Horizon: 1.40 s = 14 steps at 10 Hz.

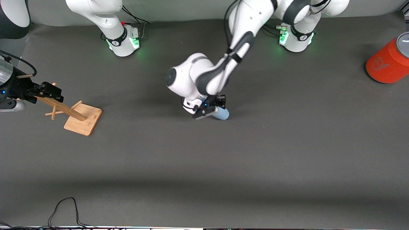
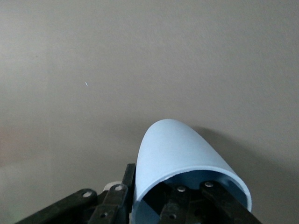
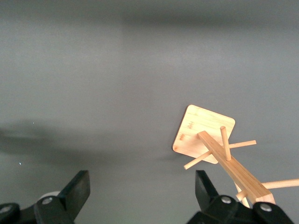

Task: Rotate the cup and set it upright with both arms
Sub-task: 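Rotate the blue cup upright with the left gripper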

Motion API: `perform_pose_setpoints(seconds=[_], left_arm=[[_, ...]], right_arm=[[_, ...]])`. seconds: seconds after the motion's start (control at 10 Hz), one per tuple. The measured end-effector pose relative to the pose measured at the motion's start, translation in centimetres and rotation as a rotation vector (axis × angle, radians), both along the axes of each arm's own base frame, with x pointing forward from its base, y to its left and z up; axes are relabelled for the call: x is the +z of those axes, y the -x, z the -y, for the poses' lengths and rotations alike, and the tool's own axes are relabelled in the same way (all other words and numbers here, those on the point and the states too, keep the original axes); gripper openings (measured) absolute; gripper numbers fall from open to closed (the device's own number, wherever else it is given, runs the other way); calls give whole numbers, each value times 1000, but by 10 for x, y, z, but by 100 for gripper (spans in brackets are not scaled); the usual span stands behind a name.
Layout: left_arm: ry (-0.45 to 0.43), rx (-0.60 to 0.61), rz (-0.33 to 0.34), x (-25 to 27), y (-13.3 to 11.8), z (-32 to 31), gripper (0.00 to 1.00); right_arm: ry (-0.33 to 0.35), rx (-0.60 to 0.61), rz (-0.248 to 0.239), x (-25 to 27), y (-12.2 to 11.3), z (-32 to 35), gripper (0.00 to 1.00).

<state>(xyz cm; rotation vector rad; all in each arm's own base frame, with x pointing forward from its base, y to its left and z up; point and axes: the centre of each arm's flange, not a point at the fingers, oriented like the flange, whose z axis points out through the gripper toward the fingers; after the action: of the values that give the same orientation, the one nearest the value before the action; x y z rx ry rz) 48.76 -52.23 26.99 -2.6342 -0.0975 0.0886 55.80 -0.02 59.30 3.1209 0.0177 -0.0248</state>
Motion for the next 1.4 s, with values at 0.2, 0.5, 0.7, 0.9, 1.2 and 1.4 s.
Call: perform_pose_setpoints(seconds=[0.2,0.5,0.7,0.9,1.2,1.4], left_arm=[[128,36,-118,24,-29,-30,8],[330,39,-99,33,-8,-24,8],[393,39,-72,44,23,-39,8],[421,50,-54,28,39,-56,8],[501,126,-46,-7,53,-72,8],[508,142,-53,-12,55,-74,8]], right_arm=[[0,0,1,0,0,0,100],[0,-5,1,0,0,3,100],[0,-6,-1,-1,-1,3,100],[1,-5,11,2,-4,3,100],[3,-4,24,5,-16,2,100],[4,-4,19,2,-17,2,100]])
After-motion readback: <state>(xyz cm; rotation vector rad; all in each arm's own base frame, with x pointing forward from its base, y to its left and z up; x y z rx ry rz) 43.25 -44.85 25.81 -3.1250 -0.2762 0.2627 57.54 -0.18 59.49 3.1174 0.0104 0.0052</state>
